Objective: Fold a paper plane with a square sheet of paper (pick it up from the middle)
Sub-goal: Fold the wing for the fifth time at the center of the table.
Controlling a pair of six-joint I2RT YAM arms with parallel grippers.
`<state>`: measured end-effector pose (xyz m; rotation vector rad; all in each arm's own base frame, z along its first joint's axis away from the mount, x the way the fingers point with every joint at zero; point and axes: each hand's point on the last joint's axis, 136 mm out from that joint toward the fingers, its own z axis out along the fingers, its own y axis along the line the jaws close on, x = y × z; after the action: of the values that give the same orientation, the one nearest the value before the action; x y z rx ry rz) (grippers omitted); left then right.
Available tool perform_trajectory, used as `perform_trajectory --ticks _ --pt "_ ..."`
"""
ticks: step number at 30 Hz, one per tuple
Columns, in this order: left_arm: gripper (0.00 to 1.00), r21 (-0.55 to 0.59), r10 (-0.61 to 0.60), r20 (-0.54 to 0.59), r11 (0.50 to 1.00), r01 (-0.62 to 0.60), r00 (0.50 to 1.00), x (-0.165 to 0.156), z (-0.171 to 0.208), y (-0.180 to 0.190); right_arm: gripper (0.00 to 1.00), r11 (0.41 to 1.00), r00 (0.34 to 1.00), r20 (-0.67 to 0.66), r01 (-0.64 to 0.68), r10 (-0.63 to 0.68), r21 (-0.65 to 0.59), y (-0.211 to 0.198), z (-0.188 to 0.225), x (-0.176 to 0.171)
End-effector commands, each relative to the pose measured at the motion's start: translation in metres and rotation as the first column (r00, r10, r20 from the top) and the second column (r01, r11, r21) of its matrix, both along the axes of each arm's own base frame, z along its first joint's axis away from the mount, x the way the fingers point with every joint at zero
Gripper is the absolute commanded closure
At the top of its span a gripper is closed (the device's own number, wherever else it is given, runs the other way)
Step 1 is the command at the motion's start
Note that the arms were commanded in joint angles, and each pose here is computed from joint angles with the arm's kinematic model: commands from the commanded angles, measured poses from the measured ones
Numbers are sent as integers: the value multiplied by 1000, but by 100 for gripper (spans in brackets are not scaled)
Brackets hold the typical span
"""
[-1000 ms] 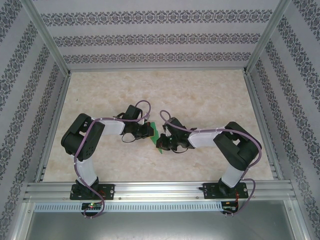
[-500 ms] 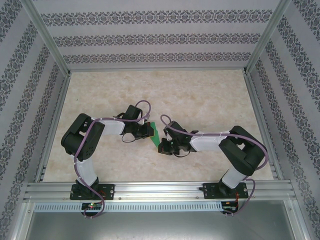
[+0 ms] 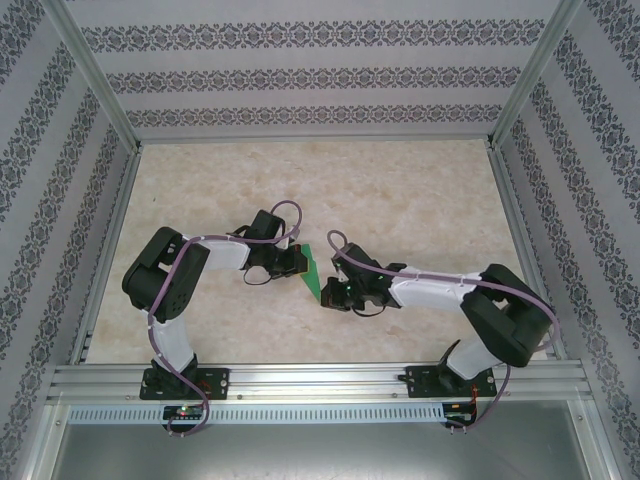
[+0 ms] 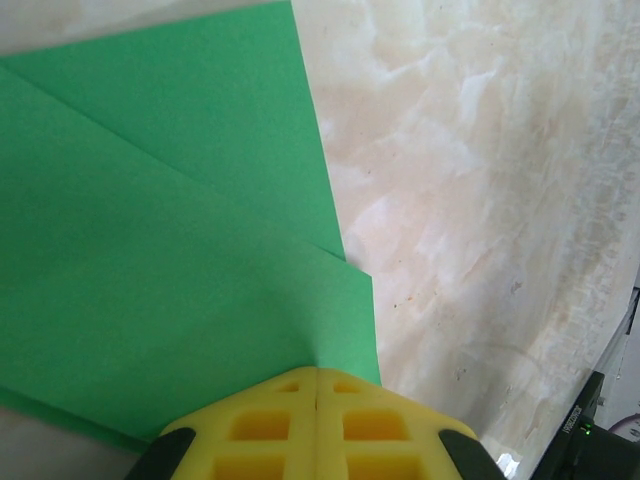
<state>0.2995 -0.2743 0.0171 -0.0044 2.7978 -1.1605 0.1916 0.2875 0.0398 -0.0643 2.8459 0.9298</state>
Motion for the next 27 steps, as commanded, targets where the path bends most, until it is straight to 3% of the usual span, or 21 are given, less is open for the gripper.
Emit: perform_trajectory --ticks 1,6,12,18,21,27 --pt "99 177 37 -21 984 -33 999 -7 -34 28 87 999 992 124 38 -34 -29 -12 21 18" --pt "99 170 34 -12 985 -31 999 -4 -28 26 72 985 947 305 137 -100 -102 -37 52 47" --pt "98 162 30 -9 986 -28 1000 -4 -26 25 60 966 845 507 244 -171 -82 -51 90 81" --pt "94 121 10 20 993 -12 1000 -2 -11 18 47 914 820 423 404 -385 49 -78 79 102" --pt "91 104 -3 41 995 -1 999 0 3 12 48 890 800 396 437 -452 133 -83 76 108" --pt "72 110 12 115 994 -25 993 8 42 13 45 877 787 393 461 -475 136 -90 72 109"
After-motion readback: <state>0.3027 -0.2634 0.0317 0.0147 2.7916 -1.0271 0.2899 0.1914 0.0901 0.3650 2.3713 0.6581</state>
